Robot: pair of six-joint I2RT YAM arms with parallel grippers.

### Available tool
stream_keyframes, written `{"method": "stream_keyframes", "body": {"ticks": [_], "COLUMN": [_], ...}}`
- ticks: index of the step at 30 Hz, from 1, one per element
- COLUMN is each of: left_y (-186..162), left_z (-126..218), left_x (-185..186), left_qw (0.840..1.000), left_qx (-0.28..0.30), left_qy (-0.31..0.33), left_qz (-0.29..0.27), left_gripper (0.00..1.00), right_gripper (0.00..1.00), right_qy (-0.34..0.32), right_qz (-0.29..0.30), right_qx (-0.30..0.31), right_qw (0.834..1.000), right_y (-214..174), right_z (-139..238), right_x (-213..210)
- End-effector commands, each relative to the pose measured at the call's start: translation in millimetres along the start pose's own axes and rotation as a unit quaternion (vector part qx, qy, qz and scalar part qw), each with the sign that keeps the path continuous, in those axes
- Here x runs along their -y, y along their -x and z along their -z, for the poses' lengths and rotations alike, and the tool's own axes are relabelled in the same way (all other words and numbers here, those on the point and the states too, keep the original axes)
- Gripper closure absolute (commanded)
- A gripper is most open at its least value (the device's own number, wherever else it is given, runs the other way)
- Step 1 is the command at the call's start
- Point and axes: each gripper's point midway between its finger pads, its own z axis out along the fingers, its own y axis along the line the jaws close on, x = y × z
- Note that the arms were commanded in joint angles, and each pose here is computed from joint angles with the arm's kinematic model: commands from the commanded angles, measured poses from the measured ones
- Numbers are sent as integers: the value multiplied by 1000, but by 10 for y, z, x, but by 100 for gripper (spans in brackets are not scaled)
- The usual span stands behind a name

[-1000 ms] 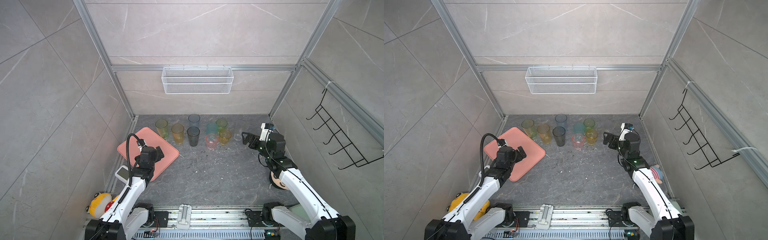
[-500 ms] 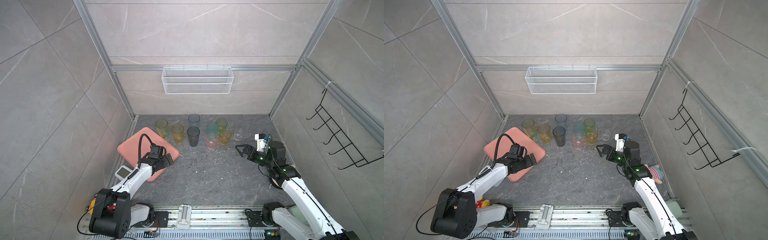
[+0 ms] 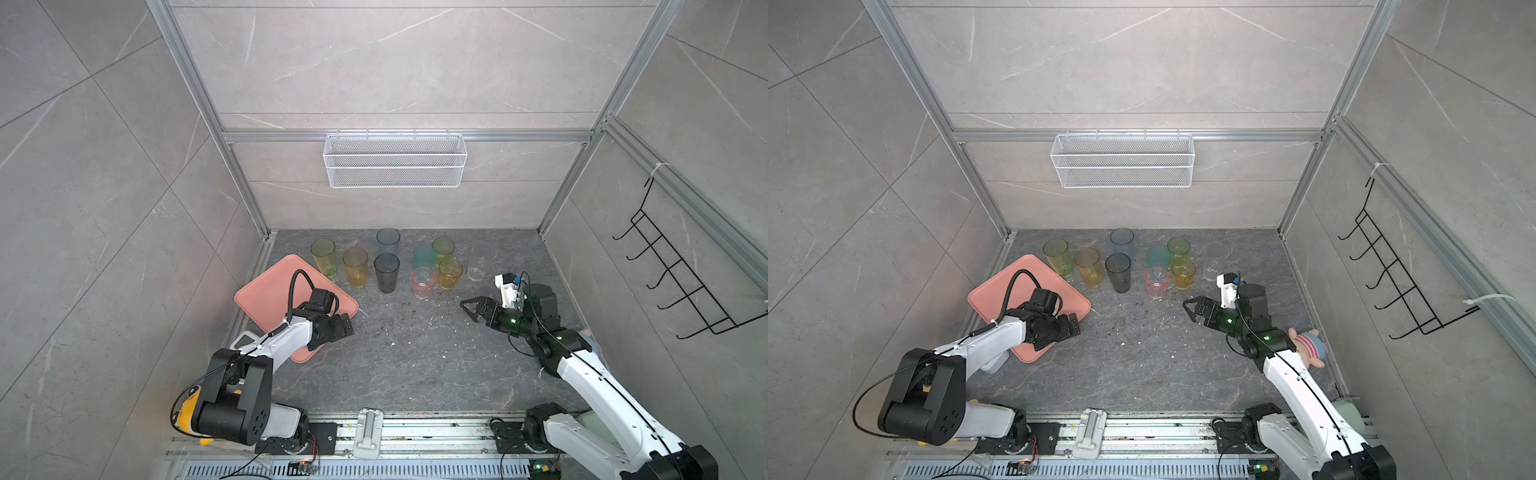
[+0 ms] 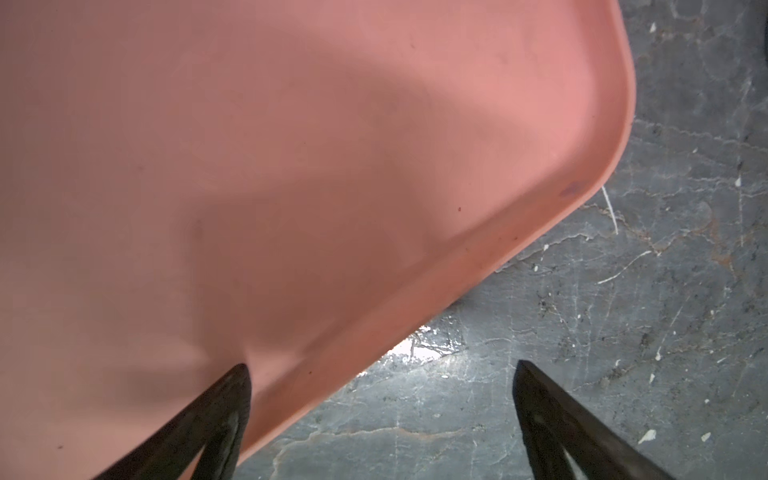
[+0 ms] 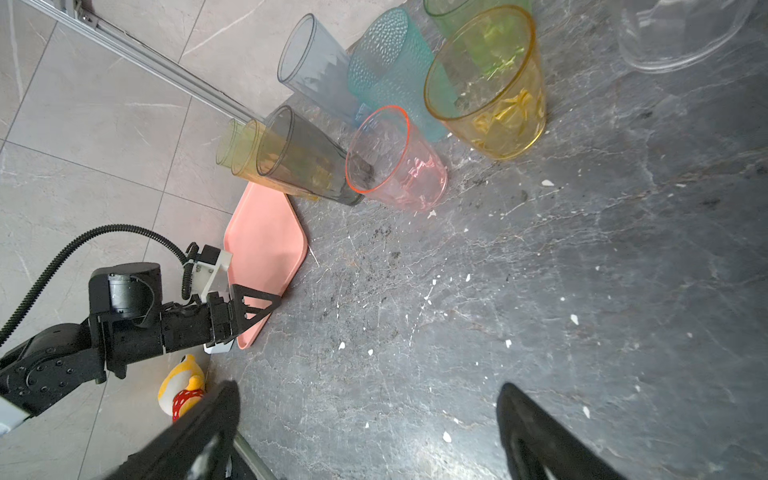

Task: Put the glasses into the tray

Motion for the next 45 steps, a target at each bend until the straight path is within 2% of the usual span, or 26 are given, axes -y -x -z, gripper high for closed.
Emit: {"method": "stream_keyframes", "body": {"ticks": [1,8,19,29,36,40,45], "left_y": [-28,-136,-372,-551,-640,-675,-622], "left_z": [16,-40,-140,-152,-127,-99,52], "left_x": [187,430,761,1028,1229,1280,1158], "left_qw": [999,996,990,989,986,985,986], "left_qx": [-16,-29,-54,-52,-52,-55,-45], "left_qy": [-20,-26,-40,-58,-71,-56,-19], "left_qz": [-34,-85,-123,-126,-140,-153,-158], "left_gripper": [3,7,12,14,21,26,26], "right_gripper": [3,3,3,3,3,3,4], "right_qy": [-6,-16,-13,-36,-48,-50,-64], "right_qz": [0,0,4,-1,-6,-11,-17], "right_qx": [-6,-13,-9,-17,-23,-28,-33], "right_qw": [1000,1000,1000,999,999,998,997], "right_y": [-34,-109,-97,-169,-225,-260,-346], "right_z": [-28,-55,-50,-17,10,6,-79], "right_x": [-2,20,-61,-11,25,34,59]}}
